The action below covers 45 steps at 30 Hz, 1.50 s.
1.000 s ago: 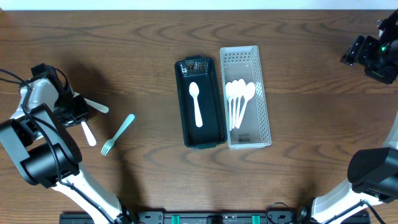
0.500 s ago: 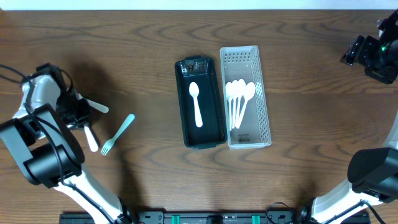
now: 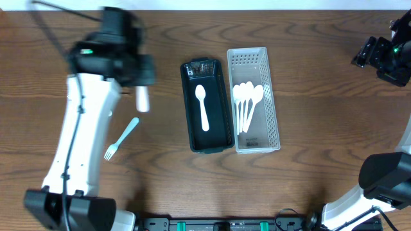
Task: Pack container
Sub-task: 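Carry the white fork right and lower it into the black basket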
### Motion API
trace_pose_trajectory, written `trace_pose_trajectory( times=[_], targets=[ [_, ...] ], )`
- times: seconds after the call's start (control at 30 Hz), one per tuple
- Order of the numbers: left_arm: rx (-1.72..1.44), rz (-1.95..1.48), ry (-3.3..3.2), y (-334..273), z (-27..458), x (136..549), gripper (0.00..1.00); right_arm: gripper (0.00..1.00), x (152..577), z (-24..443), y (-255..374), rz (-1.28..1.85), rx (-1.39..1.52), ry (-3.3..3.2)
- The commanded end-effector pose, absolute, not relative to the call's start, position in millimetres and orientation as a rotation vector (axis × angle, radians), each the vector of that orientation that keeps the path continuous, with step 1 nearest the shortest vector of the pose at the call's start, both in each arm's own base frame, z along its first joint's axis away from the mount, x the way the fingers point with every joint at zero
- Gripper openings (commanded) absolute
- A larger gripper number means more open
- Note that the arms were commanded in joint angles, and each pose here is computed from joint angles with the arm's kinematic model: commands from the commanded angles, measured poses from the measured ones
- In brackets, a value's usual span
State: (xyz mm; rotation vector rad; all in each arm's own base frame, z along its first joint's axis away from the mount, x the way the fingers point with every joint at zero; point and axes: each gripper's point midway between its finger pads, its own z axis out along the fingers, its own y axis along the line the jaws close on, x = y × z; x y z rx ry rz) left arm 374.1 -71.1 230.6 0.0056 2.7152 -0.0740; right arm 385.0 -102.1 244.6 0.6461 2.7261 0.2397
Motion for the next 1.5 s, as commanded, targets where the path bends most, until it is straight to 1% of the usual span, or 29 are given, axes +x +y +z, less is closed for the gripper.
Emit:
trace_pose_trajectory(
  times=[0.0,0.17,0.33,0.5,0.67,0.9,0.93,0.97,1.1,1.13,1.3,1.47],
  targets=[
    [0.004,-0.121,2.759,-120.7,206.3,375.3,0.06,0.80,385.7,252.1,-104.9,0.226,0.629,2.706],
    [0.103,-0.166,2.775,-181.3,177.8,379.1,0.06,0.80,385.7,252.1,-104.9,0.226,0.629,2.707],
    [0.169,-0.142,2.843,-209.8,135.2,380.3,0.06,0.80,385.2,251.9,-104.7,0.223,0.614,2.712],
    [0.146,-0.084,2.936,-210.2,93.7,380.4,0.06,0.80,383.8,251.4,-104.1,0.222,0.596,2.721],
    [0.142,-0.033,3.006,-206.1,62.3,379.2,0.06,0.81,383.0,251.1,-103.8,0.221,0.586,2.726],
    [0.127,-0.009,3.037,-198.9,54.2,377.2,0.07,0.81,381.5,250.6,-103.3,0.220,0.574,2.735],
    [0.125,-0.008,3.038,-198.5,54.2,377.3,0.10,0.81,381.5,250.6,-103.3,0.220,0.574,2.735],
    [0.126,-0.007,3.039,-198.3,54.2,377.1,0.24,0.81,381.5,250.6,-103.3,0.220,0.574,2.735],
    [0.151,-0.005,3.039,-198.1,54.1,376.7,0.42,0.81,381.6,250.6,-103.3,0.220,0.574,2.735],
    [0.172,-0.004,3.038,-198.3,54.1,376.7,0.45,0.81,381.6,250.6,-103.3,0.220,0.574,2.735],
    [0.250,0.064,2.989,-190.5,63.5,382.6,0.47,0.81,381.6,250.6,-103.3,0.220,0.574,2.735],
    [0.375,0.146,2.851,-180.0,104.1,396.4,0.47,0.81,381.6,250.6,-103.3,0.220,0.574,2.735]
  ],
)
